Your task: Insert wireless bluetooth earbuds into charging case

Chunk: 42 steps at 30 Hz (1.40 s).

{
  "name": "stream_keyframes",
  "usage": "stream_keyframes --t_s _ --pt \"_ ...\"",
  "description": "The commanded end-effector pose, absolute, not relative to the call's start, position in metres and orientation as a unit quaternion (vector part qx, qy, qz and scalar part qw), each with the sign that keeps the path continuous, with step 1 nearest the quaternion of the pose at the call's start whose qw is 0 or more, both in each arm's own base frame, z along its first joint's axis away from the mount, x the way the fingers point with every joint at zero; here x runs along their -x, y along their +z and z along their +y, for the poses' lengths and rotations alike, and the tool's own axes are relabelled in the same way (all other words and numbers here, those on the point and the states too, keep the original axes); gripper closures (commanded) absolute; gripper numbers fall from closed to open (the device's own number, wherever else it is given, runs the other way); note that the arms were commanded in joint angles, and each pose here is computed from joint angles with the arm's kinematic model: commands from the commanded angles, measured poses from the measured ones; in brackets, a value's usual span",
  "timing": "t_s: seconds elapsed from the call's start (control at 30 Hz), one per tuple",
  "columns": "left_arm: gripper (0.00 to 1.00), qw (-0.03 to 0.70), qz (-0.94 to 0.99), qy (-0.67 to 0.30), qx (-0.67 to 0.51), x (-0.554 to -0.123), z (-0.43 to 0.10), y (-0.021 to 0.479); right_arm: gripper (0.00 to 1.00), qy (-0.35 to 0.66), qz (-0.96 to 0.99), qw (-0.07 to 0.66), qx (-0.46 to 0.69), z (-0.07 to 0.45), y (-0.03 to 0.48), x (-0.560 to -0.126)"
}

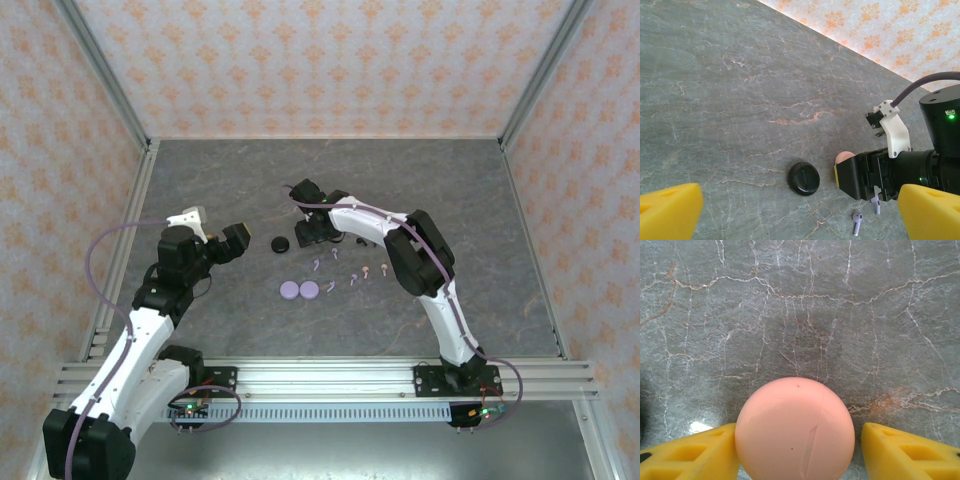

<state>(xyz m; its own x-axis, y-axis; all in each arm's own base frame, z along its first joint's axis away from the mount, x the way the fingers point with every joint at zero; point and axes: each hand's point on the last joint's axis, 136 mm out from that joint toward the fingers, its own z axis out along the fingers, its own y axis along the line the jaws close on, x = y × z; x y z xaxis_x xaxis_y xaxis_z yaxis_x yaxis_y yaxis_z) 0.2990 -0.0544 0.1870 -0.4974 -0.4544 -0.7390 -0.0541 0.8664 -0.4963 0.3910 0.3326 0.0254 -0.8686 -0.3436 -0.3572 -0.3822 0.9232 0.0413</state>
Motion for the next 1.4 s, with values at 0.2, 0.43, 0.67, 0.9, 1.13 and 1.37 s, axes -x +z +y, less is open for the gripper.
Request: stream_keyframes --t_s 0.2,0.43,0.67,0.9,1.13,1.37 --pt "0.00 0.490 0.832 -0.211 0.150 -0.303 -0.056 0.201 0.37 0.032 0.969 0.168 0.180 0.318 0.031 -0.381" --pt "0.00 0.489 0.833 -0.212 0.150 -0.302 -0.056 0.201 0.42 0.039 0.969 0.169 0.177 0.320 0.028 -0.381" --pt "0.00 0.487 0.834 -0.213 0.146 -0.302 -0.058 0.202 0.49 0.045 0.961 0.194 0.191 0.320 0.038 -0.383" --pt "0.00 0.482 0.834 -0.237 0.125 -0.301 -0.068 0.212 0.50 0.079 0.924 0.264 0.265 0.324 0.076 -0.388" --pt "0.00 0.452 0.835 -0.306 0.066 -0.302 -0.101 0.234 0.50 0.108 0.843 0.385 0.360 0.317 0.138 -0.369" --pt "0.05 0.400 0.833 -0.380 -0.031 -0.297 -0.141 0.268 0.50 0.107 0.759 0.469 0.439 0.303 0.185 -0.332"
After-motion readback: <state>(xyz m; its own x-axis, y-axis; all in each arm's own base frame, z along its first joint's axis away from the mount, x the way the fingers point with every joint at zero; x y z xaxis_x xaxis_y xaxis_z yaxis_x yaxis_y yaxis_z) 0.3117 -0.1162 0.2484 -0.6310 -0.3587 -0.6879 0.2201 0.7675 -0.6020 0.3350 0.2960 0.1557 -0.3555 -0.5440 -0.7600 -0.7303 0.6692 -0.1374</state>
